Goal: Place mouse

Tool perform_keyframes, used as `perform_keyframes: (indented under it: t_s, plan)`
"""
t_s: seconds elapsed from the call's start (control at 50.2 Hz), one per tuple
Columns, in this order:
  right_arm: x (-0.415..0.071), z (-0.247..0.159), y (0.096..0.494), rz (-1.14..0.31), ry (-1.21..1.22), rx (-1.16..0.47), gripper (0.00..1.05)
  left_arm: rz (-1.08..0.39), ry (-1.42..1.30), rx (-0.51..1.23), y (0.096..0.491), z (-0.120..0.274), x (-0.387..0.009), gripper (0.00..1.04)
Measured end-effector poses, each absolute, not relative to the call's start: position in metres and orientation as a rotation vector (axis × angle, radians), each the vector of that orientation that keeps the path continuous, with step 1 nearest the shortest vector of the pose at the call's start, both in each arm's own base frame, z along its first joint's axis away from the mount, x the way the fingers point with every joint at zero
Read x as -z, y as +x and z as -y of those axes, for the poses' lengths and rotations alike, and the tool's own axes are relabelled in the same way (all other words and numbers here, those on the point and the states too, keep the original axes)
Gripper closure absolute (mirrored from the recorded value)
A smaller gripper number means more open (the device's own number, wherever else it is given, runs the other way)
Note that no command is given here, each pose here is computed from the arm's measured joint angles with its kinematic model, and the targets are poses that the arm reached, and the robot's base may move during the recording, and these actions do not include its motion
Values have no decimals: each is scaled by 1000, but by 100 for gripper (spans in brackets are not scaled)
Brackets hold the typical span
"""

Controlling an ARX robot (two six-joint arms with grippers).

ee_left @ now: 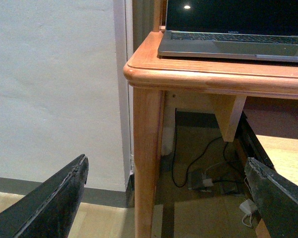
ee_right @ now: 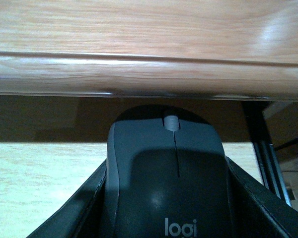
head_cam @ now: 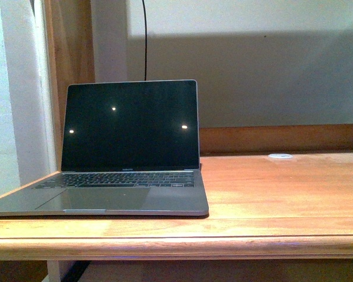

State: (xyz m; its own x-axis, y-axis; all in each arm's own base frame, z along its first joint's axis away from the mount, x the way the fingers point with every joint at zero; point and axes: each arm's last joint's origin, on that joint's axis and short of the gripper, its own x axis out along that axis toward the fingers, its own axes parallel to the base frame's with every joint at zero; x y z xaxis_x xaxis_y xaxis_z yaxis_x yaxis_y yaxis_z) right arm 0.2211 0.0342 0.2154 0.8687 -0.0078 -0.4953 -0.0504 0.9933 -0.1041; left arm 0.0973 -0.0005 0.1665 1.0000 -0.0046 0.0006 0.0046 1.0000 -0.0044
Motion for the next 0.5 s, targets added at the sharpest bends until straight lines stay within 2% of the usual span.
perform_keyframes:
  t_s: [0.319, 0.498]
  plan:
    - [-244, -1, 196, -468, -87, -59, 47, 1, -4, 5, 97, 0, -167, 8]
    - [-269, 0, 193, -399, -76, -75, 47, 1, -4, 5, 97, 0, -167, 8]
